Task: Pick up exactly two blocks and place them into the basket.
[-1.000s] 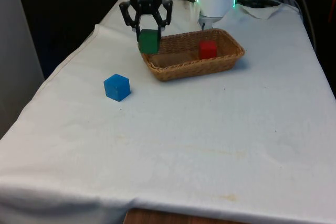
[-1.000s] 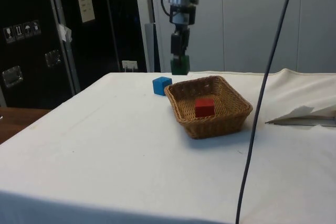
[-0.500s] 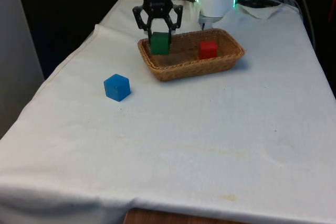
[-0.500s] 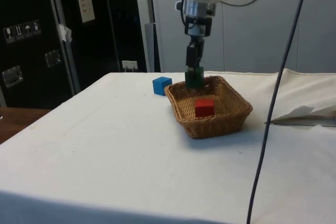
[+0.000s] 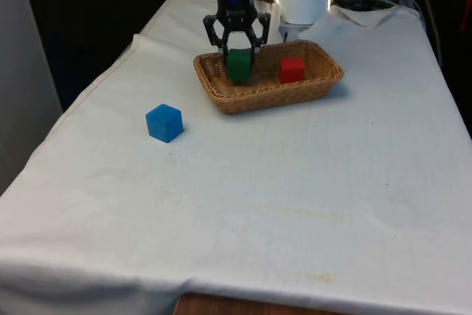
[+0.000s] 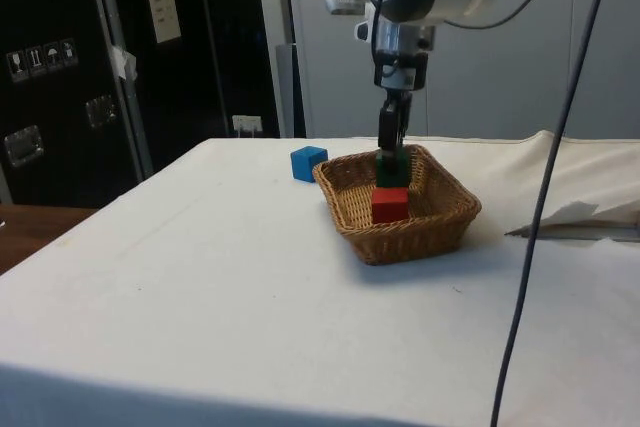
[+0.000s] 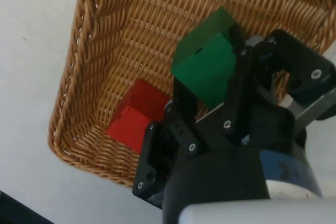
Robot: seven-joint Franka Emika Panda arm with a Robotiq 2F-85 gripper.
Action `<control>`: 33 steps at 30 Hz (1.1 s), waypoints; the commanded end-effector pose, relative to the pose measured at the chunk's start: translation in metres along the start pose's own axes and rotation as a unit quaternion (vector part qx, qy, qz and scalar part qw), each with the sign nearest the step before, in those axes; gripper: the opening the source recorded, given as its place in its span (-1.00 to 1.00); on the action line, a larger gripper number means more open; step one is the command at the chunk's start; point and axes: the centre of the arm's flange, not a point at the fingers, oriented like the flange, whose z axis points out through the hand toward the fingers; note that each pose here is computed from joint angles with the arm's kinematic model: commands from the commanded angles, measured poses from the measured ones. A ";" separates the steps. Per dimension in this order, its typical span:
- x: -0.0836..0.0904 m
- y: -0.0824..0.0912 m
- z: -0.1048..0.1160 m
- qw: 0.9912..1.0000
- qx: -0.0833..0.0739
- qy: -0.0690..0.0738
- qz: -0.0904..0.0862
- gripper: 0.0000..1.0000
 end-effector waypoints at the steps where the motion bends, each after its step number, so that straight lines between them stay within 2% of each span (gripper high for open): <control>1: 0.000 0.000 0.001 1.000 0.000 -0.001 0.000 -0.89; 2: 0.000 -0.003 0.000 1.000 0.002 0.008 0.002 -0.89; 8: 0.000 -0.005 0.008 1.000 0.001 0.000 0.008 -0.89; 9: 0.000 -0.001 0.009 1.000 -0.003 -0.009 0.007 -0.89; 10: 0.000 -0.004 0.009 1.000 0.001 -0.001 0.009 -0.89; 17: 0.000 -0.001 0.013 1.000 -0.002 -0.012 0.010 -0.89; 18: -0.001 -0.001 0.016 1.000 -0.006 -0.018 0.010 -0.89; 19: 0.000 0.000 0.013 1.000 -0.002 -0.013 0.010 -0.89; 23: 0.001 0.003 0.010 1.000 -0.002 -0.013 0.011 -0.89; 28: 0.005 0.003 0.003 1.000 0.002 -0.002 0.011 -0.89; 29: 0.003 0.005 0.002 1.000 0.002 -0.004 0.009 -0.89; 33: 0.003 0.005 -0.004 1.000 0.006 0.002 0.009 -0.85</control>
